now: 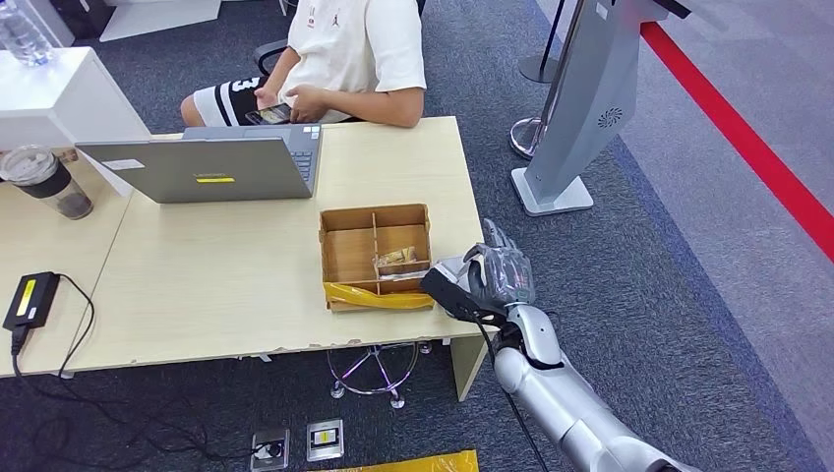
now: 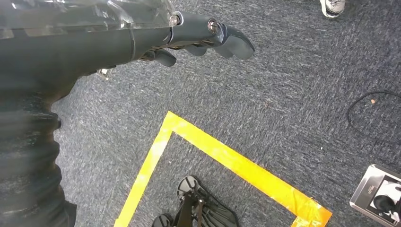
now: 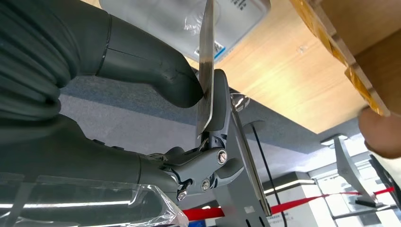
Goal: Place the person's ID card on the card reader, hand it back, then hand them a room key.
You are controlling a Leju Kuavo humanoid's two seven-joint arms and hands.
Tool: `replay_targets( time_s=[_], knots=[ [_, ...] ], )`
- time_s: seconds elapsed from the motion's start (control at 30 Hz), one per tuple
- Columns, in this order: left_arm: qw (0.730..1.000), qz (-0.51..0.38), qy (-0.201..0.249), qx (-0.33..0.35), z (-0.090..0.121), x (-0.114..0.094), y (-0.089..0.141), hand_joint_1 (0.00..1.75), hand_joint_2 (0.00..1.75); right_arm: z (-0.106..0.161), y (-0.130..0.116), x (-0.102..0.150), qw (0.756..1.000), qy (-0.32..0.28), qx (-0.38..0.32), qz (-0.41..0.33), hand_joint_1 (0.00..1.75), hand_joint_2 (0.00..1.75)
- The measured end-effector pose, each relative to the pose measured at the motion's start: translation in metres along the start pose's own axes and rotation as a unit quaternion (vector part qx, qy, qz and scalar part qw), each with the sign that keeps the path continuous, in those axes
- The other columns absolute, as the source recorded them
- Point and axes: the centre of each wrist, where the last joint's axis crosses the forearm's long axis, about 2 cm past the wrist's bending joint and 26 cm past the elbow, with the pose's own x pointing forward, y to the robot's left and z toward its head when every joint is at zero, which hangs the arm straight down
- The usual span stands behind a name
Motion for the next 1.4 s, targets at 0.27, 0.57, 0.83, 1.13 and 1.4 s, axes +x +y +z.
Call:
replay_targets(
  time_s=[0.27,0.57,0.83,1.13,1.4],
  knots=[
    [1.000,0.003,0.001,0.000,0.000,0.000,0.000,0.00,1.75,0.003,0.007,0.001,1.000,0.005,0.012,0.001,1.75,1.75],
    [1.000,0.016,0.005,0.011,0.000,0.000,0.000,0.00,1.75,0.011,0.027,0.007,0.999,0.014,0.042,0.004,1.75,1.75],
    [1.000,0.020,0.007,0.014,0.000,0.000,0.000,0.00,1.75,0.015,0.035,0.008,0.998,0.018,0.059,0.009,1.75,1.75],
    [1.000,0.022,0.006,0.013,0.000,0.000,0.000,0.00,1.75,0.019,0.039,0.002,0.998,0.028,0.059,0.015,1.75,1.75],
    [1.000,0.025,0.005,0.011,0.000,0.000,0.000,0.00,1.75,0.016,0.035,-0.004,0.999,0.028,0.043,0.018,1.75,1.75]
  ],
)
